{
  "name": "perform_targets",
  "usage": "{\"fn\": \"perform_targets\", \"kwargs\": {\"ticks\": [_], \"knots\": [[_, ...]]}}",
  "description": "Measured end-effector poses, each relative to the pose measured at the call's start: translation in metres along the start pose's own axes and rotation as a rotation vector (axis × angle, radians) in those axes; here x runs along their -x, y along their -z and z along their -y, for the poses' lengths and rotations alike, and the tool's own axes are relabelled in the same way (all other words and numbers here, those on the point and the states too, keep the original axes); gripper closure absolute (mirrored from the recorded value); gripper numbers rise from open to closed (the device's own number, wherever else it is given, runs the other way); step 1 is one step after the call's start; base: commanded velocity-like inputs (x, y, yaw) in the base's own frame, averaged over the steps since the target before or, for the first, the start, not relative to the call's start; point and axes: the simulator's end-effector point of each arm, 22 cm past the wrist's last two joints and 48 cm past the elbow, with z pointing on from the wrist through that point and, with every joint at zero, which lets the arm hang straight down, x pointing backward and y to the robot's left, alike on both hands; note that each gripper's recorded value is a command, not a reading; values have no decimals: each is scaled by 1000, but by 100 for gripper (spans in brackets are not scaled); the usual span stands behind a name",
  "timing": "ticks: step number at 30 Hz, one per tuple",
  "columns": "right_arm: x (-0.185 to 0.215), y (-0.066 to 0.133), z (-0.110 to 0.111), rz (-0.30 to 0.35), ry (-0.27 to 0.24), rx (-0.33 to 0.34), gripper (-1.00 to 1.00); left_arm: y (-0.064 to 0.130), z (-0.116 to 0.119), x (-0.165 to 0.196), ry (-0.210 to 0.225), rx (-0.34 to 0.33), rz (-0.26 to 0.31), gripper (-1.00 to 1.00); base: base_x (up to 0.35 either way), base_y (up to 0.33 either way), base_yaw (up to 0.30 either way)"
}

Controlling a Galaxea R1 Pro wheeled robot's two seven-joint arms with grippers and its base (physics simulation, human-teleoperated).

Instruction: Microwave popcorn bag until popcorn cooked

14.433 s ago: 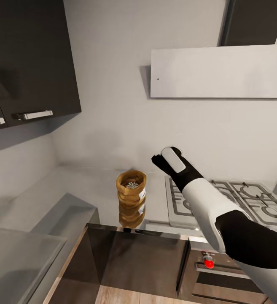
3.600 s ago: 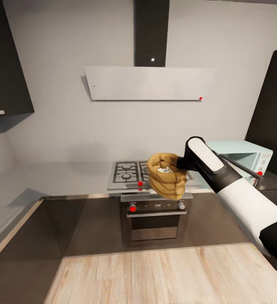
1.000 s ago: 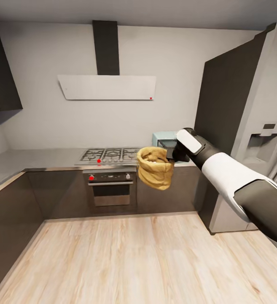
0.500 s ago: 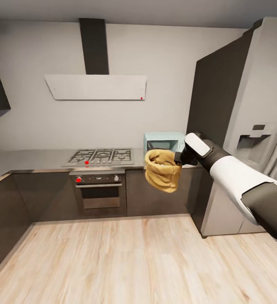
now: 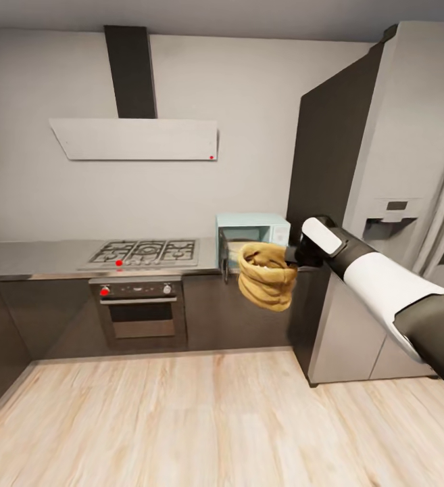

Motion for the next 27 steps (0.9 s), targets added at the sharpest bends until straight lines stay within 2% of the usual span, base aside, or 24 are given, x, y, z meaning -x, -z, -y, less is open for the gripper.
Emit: {"fn": "perform_targets", "kwargs": {"ticks": [3, 7, 12, 15, 27], "knots": [[-2, -4, 4, -4, -1, 8, 100, 0, 0, 0, 0, 0, 0, -100, 109, -343, 0], [-25, -21, 2, -32, -7, 33, 100, 0, -1, 0, 2, 2, 0, -100, 156, -297, 0], [-53, -43, -3, -45, 24, 35, 100, 0, -1, -2, 2, 2, -3, -100, 55, -44, 0], [-81, -59, -2, -67, 44, 27, 100, 0, -2, 2, 7, 4, 2, -100, 313, -1, 0], [-84, -60, -3, -70, 47, 26, 100, 0, 1, 2, 5, 1, 3, -100, 343, -98, 0]]}}
